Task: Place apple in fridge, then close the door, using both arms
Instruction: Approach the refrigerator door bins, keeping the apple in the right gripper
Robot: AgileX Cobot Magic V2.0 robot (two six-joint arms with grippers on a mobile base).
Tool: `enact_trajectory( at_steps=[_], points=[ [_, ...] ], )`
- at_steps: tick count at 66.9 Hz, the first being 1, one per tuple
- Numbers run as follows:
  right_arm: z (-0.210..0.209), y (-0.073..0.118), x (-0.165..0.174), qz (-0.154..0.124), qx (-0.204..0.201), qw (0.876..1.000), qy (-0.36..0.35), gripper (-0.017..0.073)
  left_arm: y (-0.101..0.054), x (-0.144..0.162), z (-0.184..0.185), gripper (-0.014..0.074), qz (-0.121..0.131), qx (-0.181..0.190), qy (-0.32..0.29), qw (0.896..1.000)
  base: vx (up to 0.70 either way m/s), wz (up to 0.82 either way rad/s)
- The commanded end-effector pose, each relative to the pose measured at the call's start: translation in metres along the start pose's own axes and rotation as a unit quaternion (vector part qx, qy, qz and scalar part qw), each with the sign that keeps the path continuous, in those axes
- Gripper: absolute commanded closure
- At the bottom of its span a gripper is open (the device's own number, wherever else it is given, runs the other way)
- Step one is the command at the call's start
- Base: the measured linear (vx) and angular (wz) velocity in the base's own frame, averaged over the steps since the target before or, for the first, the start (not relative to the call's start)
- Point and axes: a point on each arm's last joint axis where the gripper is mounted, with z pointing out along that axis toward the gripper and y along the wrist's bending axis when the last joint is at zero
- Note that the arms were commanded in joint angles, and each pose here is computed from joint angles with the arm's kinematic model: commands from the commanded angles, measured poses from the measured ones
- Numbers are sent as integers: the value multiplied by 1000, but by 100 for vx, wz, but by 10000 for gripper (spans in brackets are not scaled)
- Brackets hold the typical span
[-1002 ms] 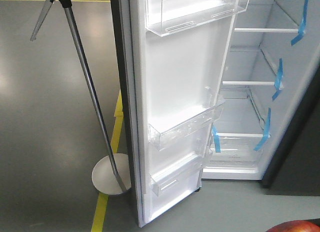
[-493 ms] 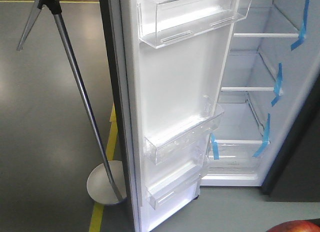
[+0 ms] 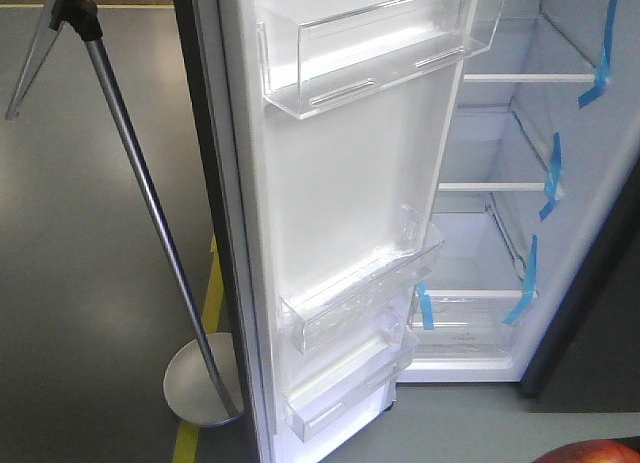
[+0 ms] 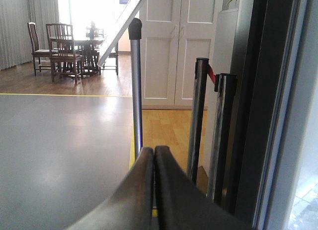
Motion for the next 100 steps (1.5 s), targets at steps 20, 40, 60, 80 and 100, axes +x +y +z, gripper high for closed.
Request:
enact_trajectory(
  at_steps=[20,40,60,80,100],
  points=[
    [-5,0,-12,-2,5,999,-42,400,-2,-13,-2,600,-5,10,-54,998,6,-3],
    [-5,0,-12,-2,5,999,-42,400,-2,-13,-2,600,-5,10,-54,998,5,-1],
    [-5,0,-12,-2,5,999,-42,400,-2,-13,-2,600,-5,10,-54,998,5,0],
    [-5,0,-12,-2,5,999,-42,400,-2,-13,-2,600,-5,10,-54,998,5,1],
    [-5,0,-12,-2,5,999,-42,400,-2,-13,-2,600,-5,10,-54,998,5,0]
  ],
)
